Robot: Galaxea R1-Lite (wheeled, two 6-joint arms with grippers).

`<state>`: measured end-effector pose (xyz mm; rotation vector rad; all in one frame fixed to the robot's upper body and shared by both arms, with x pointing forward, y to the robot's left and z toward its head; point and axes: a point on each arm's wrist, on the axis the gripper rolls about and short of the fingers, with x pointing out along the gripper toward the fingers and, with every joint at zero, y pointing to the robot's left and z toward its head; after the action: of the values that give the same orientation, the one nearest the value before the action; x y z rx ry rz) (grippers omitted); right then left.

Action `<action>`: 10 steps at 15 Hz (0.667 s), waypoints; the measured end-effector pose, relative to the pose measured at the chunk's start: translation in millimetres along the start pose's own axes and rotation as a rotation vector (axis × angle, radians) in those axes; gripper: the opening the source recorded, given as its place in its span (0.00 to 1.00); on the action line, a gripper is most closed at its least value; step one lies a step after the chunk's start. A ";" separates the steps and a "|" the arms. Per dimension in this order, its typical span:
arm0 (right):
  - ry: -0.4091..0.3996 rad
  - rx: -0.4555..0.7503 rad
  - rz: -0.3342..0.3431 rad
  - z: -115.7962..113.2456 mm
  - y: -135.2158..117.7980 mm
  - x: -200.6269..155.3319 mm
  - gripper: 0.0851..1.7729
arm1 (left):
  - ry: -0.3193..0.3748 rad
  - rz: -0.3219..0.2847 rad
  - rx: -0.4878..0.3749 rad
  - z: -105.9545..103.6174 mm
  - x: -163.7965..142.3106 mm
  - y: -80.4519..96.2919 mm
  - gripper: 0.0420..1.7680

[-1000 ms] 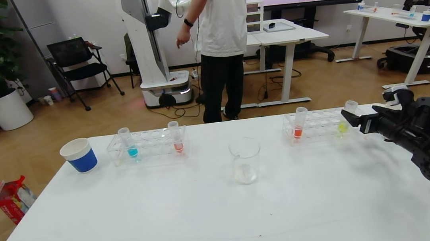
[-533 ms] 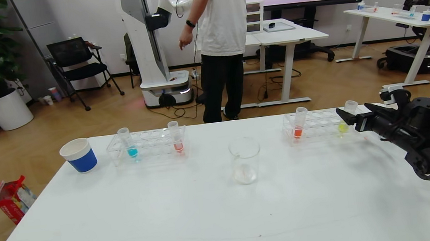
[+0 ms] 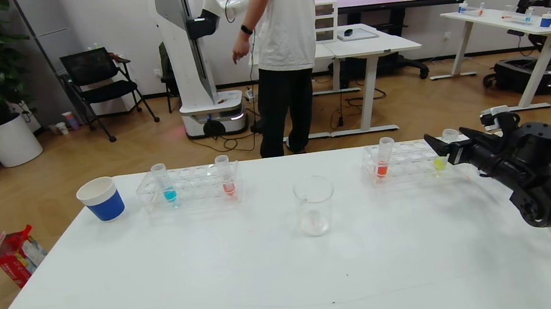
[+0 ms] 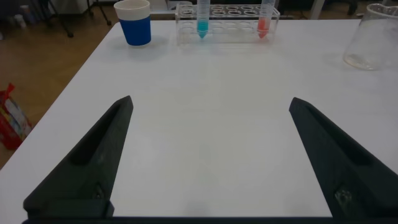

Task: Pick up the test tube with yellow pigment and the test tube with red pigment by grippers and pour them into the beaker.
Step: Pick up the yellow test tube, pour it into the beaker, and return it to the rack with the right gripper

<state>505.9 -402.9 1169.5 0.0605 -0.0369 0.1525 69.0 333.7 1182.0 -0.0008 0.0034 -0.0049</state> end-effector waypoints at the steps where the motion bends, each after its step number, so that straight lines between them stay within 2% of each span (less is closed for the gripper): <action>1: 0.002 -0.001 -0.003 -1.4 -0.4 0.3 0.89 | 0.000 0.000 0.000 0.0 0.0 0.0 0.99; 2: 0.006 -0.001 -0.005 -2.7 -0.5 0.1 0.71 | 0.000 0.000 0.000 0.0 0.0 0.0 0.99; 4: 0.012 -0.003 0.005 -4.5 2.1 0.3 0.24 | 0.000 0.001 0.000 0.0 0.0 0.0 0.99; 5: 0.014 -0.007 0.001 -5.2 1.2 -0.3 0.17 | 0.000 0.000 0.000 0.0 0.0 0.0 0.99; 7: 0.003 -0.015 0.000 -4.9 2.5 -0.7 0.32 | 0.000 0.000 0.000 0.0 0.0 0.0 0.99; 8: -0.001 -0.020 0.000 -4.7 4.0 -0.4 0.27 | 0.000 0.000 0.000 0.0 0.0 0.0 0.99; 10: -0.002 -0.045 0.002 -4.5 5.2 -0.3 0.25 | 0.000 0.000 0.000 0.0 0.0 0.0 0.99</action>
<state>505.0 -397.5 1165.4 0.0156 -0.0418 0.1531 69.0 333.7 1182.0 -0.0004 0.0034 -0.0049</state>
